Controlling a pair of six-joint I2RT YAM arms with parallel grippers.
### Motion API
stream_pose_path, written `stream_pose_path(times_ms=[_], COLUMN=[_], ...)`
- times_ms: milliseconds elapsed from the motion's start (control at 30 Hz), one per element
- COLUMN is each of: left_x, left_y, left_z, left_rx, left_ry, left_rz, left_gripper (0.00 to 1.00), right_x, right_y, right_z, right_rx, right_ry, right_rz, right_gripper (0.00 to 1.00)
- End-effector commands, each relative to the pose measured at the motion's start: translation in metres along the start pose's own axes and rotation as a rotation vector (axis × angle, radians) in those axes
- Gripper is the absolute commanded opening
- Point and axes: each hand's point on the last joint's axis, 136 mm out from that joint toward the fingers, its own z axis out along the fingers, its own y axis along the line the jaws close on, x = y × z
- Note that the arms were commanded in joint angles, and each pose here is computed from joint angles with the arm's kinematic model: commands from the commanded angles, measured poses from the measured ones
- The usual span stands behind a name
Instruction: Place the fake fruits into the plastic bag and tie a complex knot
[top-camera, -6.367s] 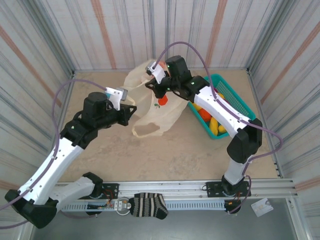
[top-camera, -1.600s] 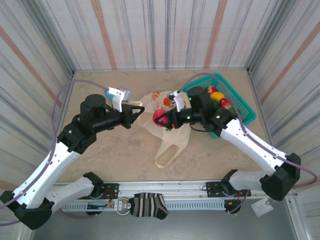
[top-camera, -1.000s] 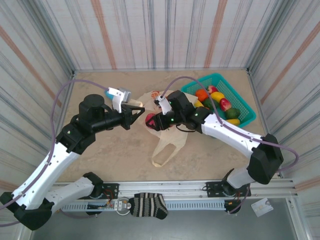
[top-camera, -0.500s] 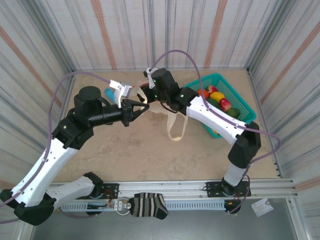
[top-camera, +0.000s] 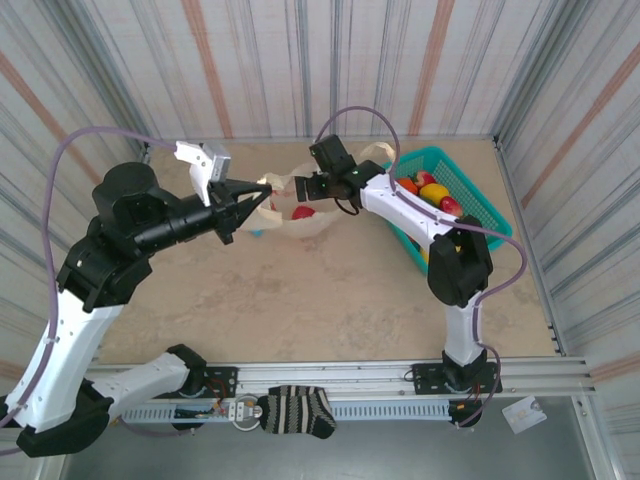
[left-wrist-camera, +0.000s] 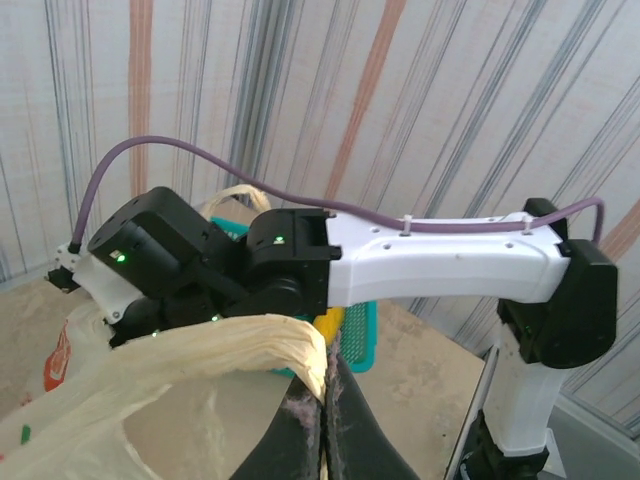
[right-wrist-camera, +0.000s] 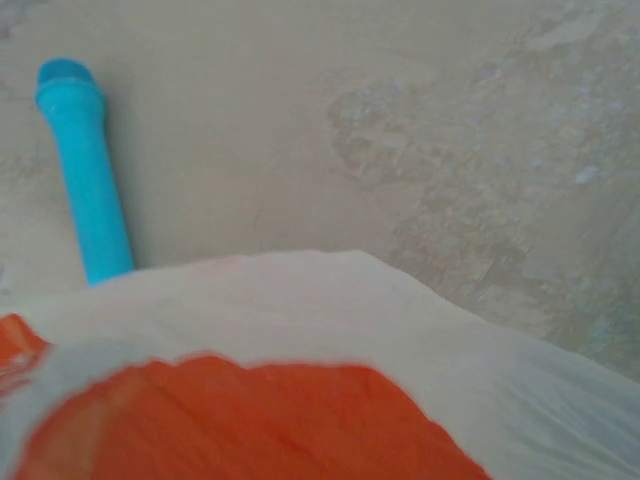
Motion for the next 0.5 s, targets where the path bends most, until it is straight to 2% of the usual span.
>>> stream_pose_path(times_ms=[0,200,333,467], left_x=[0.006,0.013,0.017,0.015], left_y=[0.011,0.030,0.056,0.064], left_z=[0.010,0.034,0.048,0.059], left_rx=[-0.032,-0.033,-0.112,-0.095], left_ry=[0.040,0.076,0.101,0.100], left_rz=[-0.004,-0.114,-0.188,-0.277], left_gripper=[0.00,0.00,0.00,0.00], right_x=[-0.013,-0.012,-0.014,-0.017], right_y=[0.051,0.066,0.073,0.079], right_z=[-0.045,-0.083,-0.111,-0.145], right_rx=[-0.204,-0.328,-0.405,-0.502], right_ry=[-0.052,-0.042,-0.049,-0.084], right_rz=[-0.078,-0.097,-0.081,-0.050], right_gripper=[0.99,0.99,0.93,0.83])
